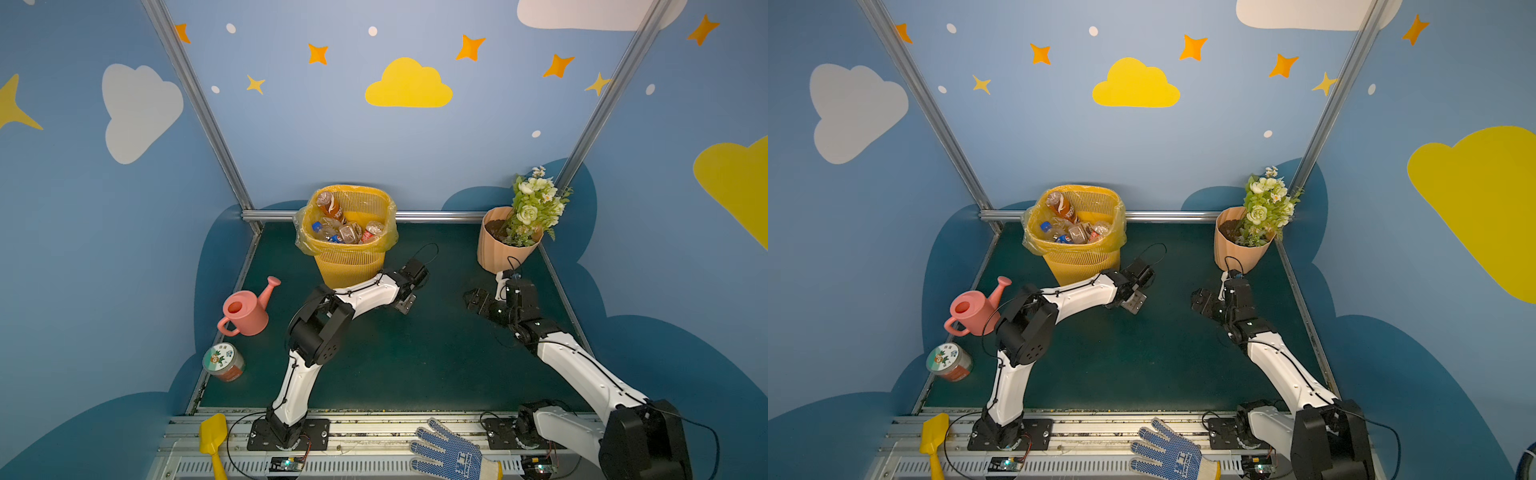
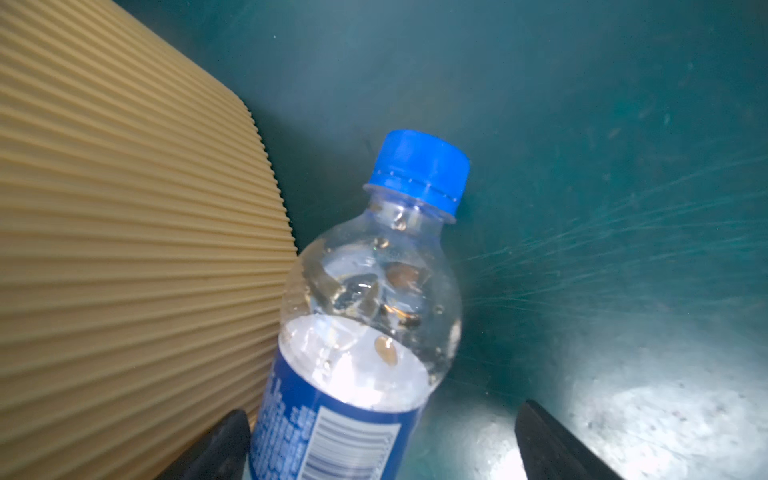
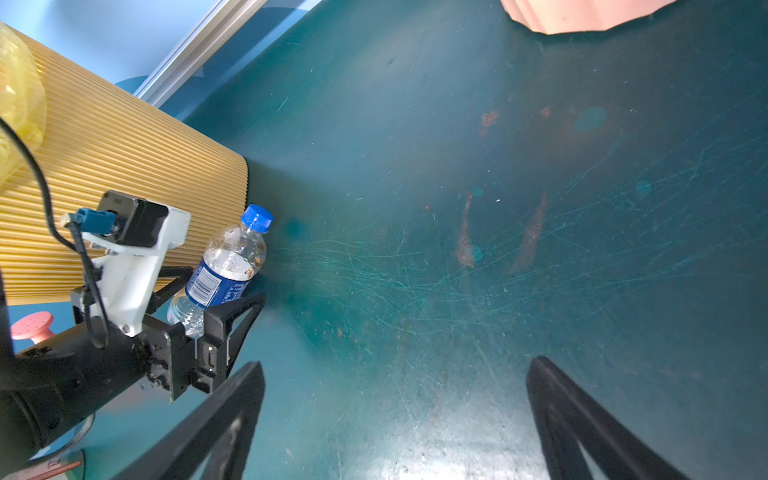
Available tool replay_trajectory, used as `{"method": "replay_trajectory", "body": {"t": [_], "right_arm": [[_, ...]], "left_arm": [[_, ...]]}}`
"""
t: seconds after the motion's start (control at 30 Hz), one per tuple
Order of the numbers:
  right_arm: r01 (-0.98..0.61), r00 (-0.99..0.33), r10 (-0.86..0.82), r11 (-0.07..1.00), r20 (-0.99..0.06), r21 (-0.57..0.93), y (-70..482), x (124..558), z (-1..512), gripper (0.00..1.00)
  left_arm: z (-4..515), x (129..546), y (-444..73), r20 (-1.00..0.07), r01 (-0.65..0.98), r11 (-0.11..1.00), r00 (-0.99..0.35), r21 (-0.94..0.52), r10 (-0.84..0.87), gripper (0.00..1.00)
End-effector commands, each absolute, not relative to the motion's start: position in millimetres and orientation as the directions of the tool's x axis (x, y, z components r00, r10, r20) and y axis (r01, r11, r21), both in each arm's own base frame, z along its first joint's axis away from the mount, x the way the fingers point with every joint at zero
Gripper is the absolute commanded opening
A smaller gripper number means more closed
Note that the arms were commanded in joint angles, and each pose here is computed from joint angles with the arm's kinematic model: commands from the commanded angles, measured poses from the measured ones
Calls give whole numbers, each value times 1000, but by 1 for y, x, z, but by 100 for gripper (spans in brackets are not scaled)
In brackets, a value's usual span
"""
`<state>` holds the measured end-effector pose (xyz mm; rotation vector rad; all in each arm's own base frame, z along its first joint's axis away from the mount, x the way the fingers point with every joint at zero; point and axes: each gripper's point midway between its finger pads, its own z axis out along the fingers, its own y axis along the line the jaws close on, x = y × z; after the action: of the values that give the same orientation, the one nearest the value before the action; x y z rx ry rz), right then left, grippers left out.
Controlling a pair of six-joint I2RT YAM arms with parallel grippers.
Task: Throw the plastic bottles in the bin
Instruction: 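Close the left gripper on the remaining blue-label water bottle, then lift the blue-label bottle upright with the left gripper over the bin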
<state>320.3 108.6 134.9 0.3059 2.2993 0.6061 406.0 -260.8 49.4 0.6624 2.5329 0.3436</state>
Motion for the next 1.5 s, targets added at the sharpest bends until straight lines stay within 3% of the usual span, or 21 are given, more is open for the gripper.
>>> {"method": "replay_trajectory", "body": {"t": [0.0,0.33,0.67,0.9,1.0,1.27,1.47], "right_arm": [[46,-700,388,862,-599,505,105,319,138,96],[53,-700,402,854,-590,518,104,318,135,96],[56,-700,408,850,-586,524,104,318,134,96],[61,-693,405,857,-596,512,99,314,136,96],[65,-689,409,857,-598,511,97,312,135,96],[64,-686,415,853,-598,518,97,313,136,96],[59,-687,407,857,-602,512,97,312,136,96]], "left_arm": [[16,378,-265,-281,465,840,-797,280,535,95],[25,358,-278,-304,476,870,-816,128,491,90],[28,360,-278,-337,447,887,-823,113,457,86],[34,368,-287,-373,421,905,-832,57,410,63],[47,369,-290,-412,410,912,-826,28,384,52],[116,365,-305,-584,416,905,-758,-90,290,44],[204,349,-318,-773,490,871,-569,-45,280,46]]}}
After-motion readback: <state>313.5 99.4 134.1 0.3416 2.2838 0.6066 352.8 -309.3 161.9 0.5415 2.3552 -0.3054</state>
